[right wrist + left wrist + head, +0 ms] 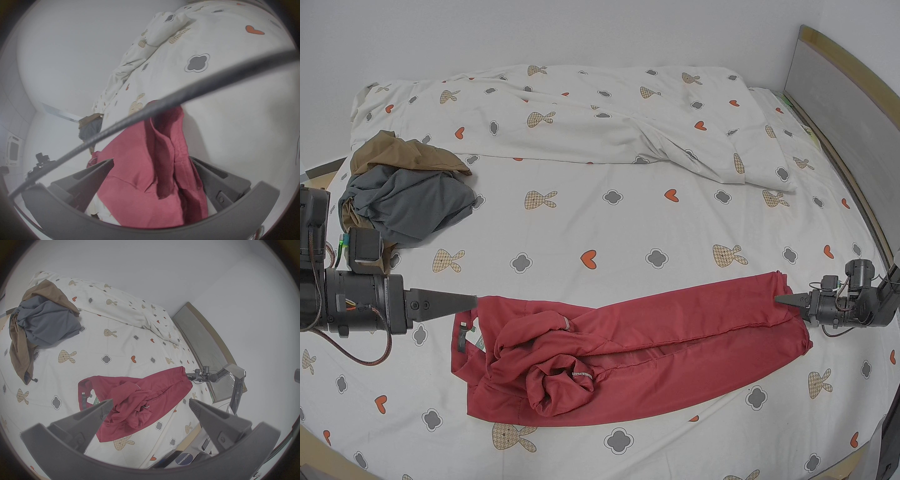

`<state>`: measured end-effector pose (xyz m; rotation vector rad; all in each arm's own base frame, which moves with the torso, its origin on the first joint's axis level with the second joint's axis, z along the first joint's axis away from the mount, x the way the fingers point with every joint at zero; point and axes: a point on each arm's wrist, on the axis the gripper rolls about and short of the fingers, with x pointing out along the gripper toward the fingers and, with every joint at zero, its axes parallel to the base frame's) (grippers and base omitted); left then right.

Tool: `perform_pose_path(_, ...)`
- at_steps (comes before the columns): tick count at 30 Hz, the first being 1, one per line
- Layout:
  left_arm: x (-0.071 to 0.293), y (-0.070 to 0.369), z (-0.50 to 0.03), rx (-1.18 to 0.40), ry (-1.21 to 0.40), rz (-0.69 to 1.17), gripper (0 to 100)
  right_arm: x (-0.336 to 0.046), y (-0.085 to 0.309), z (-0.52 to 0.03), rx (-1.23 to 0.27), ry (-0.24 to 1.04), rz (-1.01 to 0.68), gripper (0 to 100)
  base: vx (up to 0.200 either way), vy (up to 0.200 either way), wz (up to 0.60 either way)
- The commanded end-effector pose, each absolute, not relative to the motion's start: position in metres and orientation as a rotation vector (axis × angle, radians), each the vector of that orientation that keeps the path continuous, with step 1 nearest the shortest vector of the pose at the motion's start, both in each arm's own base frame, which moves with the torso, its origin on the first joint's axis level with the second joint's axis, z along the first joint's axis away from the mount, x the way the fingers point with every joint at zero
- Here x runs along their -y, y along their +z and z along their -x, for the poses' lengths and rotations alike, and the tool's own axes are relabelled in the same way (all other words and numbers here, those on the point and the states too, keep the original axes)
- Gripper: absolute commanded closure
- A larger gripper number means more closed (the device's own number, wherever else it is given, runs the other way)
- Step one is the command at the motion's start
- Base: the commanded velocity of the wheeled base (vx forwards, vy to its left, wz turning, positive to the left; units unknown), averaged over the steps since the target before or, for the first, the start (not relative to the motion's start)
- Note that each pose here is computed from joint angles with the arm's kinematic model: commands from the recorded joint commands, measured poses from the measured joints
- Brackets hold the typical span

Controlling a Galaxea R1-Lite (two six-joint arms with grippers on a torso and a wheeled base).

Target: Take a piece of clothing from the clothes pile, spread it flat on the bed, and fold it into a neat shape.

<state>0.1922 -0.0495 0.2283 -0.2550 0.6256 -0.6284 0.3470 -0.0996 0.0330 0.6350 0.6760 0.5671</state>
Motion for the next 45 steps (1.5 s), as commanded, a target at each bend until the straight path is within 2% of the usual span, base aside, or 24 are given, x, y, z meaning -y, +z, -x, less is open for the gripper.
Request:
perform_pose_path(1,0.050,0.228,-0.192,-0.627,-0.628,0.256,0,0.097,0.022,-0.352,-0.698,0.527,-0.601,0,0.000,0.000,0.00)
perform_pose_path(3,0.050,0.227,-0.193,-0.629,-0.628,0.256,0,0.091,0.017,-0.353,-0.711,0.484,-0.514,0,0.000,0.000,0.00)
perform_pose_path(8,0.050,0.227,-0.193,-0.632,-0.628,0.256,0,0.077,0.017,-0.351,-0.729,0.522,-0.495,0,0.000,0.000,0.00)
perform_pose_path(12,0.050,0.227,-0.193,-0.633,-0.628,0.255,0,0.075,0.023,-0.349,-0.721,0.547,-0.524,0,0.000,0.000,0.00)
perform_pose_path(17,0.050,0.227,-0.193,-0.633,-0.629,0.256,0,0.076,0.032,-0.348,-0.716,0.621,-0.636,0,0.000,0.000,0.00)
perform_pose_path(21,0.050,0.227,-0.193,-0.634,-0.630,0.256,0,0.080,0.032,-0.349,-0.710,0.616,-0.639,0,0.000,0.000,0.00)
perform_pose_path(22,0.050,0.227,-0.193,-0.634,-0.630,0.256,0,0.081,0.032,-0.349,-0.708,0.613,-0.639,100,0.000,0.000,0.00)
perform_pose_path(34,0.050,0.225,-0.192,-0.637,-0.631,0.256,0,0.083,0.033,-0.346,-0.705,0.603,-0.637,100,0.000,0.000,0.00)
perform_pose_path(41,0.051,0.225,-0.192,-0.637,-0.633,0.255,0,0.082,0.052,-0.340,-0.671,0.596,-0.607,100,0.000,0.000,0.00)
perform_pose_path(43,0.051,0.225,-0.193,-0.641,-0.634,0.255,0,0.079,0.059,-0.336,-0.663,0.571,-0.587,100,0.000,0.000,0.00)
perform_pose_path(45,0.053,0.224,-0.193,-0.645,-0.641,0.253,0,0.073,0.066,-0.330,-0.667,0.476,-0.536,100,0.000,0.000,0.00)
